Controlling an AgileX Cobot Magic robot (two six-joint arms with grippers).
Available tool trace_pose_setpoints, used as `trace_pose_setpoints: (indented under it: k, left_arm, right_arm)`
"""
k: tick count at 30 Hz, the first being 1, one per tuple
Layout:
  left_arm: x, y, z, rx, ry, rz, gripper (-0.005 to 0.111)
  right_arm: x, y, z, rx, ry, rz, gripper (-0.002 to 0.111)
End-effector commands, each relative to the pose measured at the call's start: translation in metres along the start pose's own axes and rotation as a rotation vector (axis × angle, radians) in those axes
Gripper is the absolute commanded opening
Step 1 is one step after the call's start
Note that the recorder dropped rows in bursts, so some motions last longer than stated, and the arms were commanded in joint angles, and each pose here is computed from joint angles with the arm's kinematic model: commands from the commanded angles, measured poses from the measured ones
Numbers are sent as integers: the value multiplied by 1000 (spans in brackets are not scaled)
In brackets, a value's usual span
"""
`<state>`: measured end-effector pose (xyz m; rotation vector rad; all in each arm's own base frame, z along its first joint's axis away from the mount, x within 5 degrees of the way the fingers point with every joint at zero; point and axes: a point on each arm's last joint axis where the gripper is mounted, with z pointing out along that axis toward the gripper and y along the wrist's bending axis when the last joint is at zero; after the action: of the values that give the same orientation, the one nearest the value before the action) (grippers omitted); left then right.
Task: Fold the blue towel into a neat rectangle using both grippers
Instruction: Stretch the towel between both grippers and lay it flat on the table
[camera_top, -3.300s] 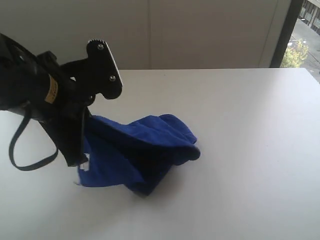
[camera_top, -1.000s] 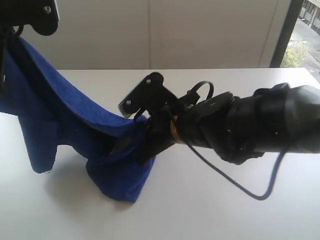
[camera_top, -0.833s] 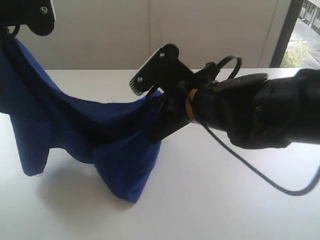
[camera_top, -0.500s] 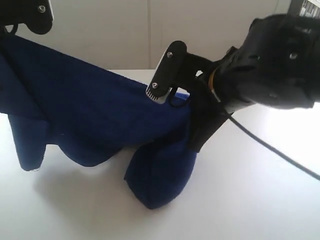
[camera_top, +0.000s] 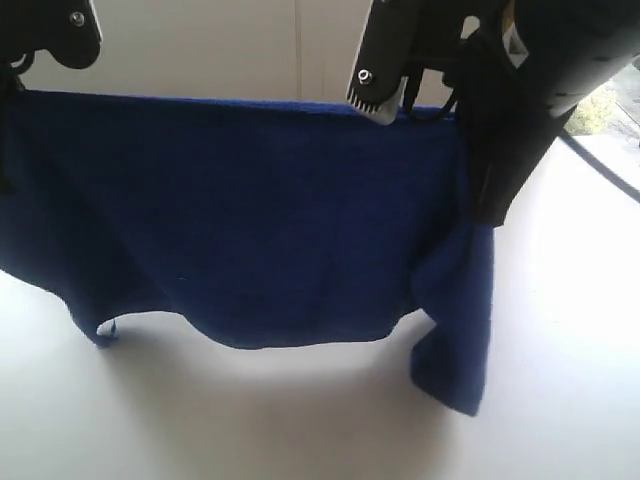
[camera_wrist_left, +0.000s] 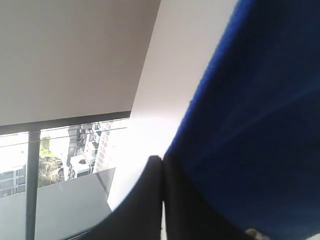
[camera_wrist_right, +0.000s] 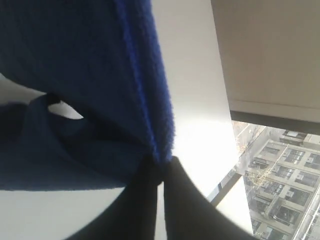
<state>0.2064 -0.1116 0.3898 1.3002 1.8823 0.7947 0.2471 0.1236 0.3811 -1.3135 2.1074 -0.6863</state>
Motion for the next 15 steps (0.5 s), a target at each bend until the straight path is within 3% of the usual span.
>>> trace_pose_setpoints:
  k: [1,5,11,15]
  left_arm:
    - [20,6,-14,-12,81,-22,0]
    - [33,4,-29,45,82,-36,0]
    - [59,-10,-55,252,108,43,0]
    - [66,-15,-70,316,19,72,0]
  right_arm:
    - [20,-8,-20,30,59,7,0]
    - [27,-6,-36,-9,-7,63,0]
    - [39,2,-54,-89,-90,127,0]
    - [48,11,-56,-115,-94,132,0]
